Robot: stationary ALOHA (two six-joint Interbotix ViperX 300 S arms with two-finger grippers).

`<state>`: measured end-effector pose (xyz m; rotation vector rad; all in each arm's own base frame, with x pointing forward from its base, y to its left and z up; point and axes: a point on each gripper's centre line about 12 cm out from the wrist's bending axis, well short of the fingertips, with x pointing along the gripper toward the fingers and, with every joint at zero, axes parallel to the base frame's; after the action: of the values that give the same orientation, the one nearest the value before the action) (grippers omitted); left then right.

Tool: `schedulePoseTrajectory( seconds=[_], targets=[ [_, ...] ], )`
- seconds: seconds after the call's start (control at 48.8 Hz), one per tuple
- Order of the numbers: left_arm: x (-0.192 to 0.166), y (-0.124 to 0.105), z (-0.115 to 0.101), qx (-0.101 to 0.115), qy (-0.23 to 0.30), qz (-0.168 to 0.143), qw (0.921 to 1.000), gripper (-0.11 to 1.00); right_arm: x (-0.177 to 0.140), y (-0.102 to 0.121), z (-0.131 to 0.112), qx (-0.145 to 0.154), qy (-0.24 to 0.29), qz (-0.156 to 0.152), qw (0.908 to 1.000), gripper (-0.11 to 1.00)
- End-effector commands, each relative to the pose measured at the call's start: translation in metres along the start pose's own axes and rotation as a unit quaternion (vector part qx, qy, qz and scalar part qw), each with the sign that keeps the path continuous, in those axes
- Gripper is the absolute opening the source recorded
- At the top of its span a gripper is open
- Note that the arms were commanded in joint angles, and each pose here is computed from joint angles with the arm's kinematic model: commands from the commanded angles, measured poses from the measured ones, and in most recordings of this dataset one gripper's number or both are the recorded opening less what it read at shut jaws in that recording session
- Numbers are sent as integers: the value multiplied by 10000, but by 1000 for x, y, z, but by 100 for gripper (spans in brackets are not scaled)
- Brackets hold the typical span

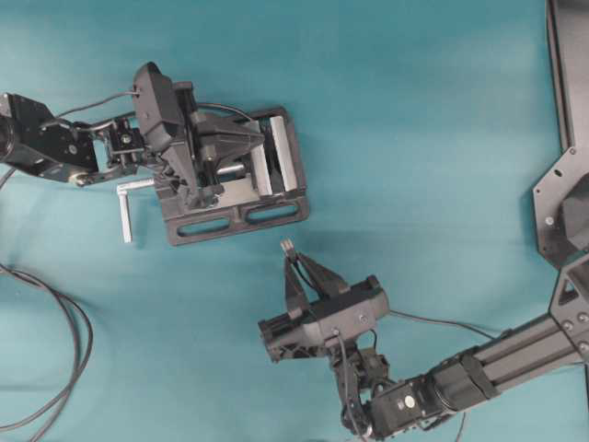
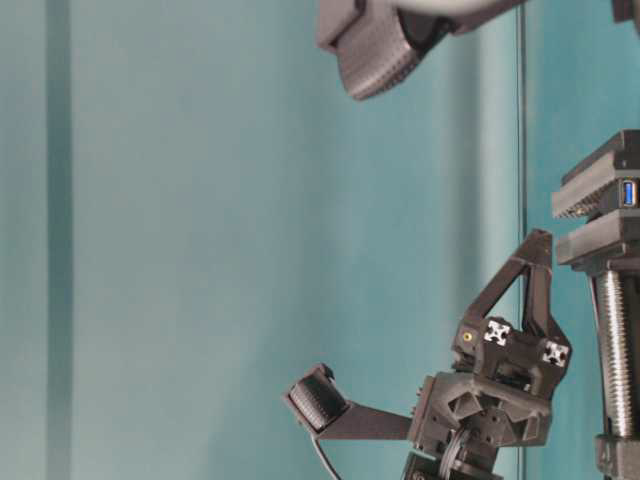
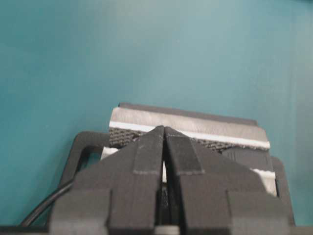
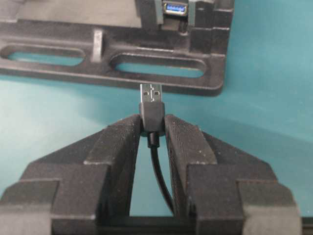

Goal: Insert the USB cable into the fixed female connector.
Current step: 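Swing the right gripper toward the vise, aligning plug with the port, then push the USB plug with the right gripper into the vise-held port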

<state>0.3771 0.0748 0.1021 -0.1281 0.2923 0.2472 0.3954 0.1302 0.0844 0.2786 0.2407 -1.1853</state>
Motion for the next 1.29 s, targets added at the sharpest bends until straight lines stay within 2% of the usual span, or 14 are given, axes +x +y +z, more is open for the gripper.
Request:
schedulePoseTrajectory(
  seconds=[0.0,0.226,0.533,0.759,1.272],
  targets=[
    [2,-1,9,25,-122,-17,9999,2,2,3,12,166,-33,-54,9998,22],
    [-1,1,11,50,-247,0,9997,2,15,-1,15,159,-53,-209,9996,22],
    [-28,11,21,25,-709,108,9974,2,32,-4,20,165,-111,-367,9991,22],
    [-44,11,24,17,-540,101,9985,2,42,-4,25,190,-147,-431,9988,22],
    [-47,16,20,39,-453,177,9988,2,49,-3,29,243,-132,-490,9984,22]
  ],
)
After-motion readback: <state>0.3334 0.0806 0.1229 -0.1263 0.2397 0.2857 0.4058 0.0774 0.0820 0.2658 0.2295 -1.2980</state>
